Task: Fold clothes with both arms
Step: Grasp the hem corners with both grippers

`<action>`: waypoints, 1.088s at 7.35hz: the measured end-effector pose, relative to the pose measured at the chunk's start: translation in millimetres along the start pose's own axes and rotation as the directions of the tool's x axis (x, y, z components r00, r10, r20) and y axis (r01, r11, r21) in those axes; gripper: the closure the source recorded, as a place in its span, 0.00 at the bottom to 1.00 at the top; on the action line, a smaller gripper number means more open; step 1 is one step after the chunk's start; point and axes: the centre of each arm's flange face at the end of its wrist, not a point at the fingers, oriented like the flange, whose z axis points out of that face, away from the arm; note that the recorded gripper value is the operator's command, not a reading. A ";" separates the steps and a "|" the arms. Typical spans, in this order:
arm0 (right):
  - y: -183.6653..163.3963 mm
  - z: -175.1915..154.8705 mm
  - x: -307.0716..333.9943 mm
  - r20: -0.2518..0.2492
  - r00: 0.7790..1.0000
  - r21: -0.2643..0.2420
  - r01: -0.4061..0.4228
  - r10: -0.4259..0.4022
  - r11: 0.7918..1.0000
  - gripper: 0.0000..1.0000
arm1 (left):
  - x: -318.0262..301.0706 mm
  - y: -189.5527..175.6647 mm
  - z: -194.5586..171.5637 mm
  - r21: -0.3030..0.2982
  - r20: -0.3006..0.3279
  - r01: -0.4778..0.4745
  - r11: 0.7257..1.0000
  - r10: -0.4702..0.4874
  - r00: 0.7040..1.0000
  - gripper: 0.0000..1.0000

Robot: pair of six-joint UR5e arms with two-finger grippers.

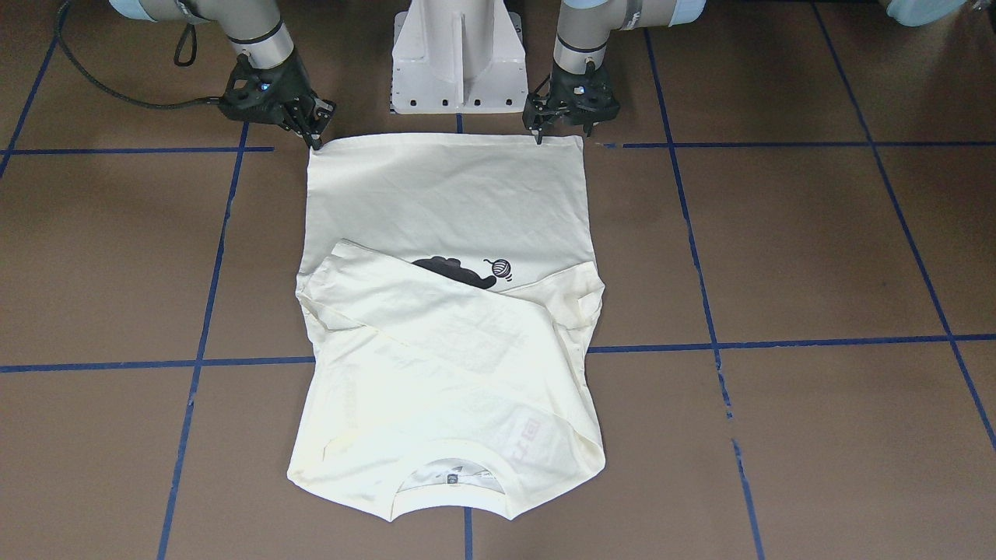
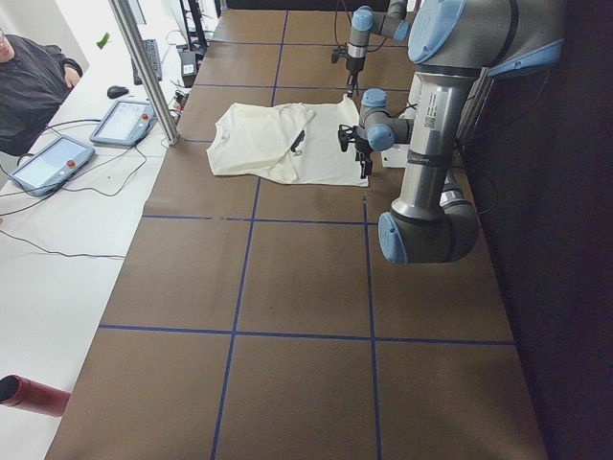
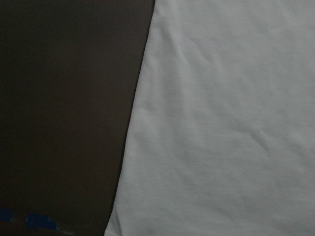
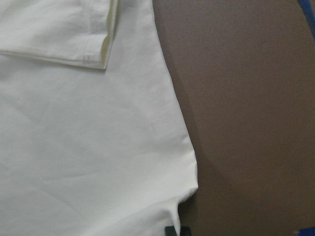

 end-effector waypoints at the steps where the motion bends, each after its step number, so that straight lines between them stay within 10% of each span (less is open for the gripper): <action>1: -0.2 -0.2 -0.2 0.001 1.000 0.000 0.000 0.000 1.000 1.00 | -1.4 2.3 3.4 0.001 0.006 0.002 1.000 -0.002 1.000 0.09; 8: -1.5 0.2 0.1 -0.001 1.000 0.000 -0.002 0.002 1.000 1.00 | -17.8 1.1 22.1 0.003 0.054 0.007 1.000 -0.007 0.999 0.63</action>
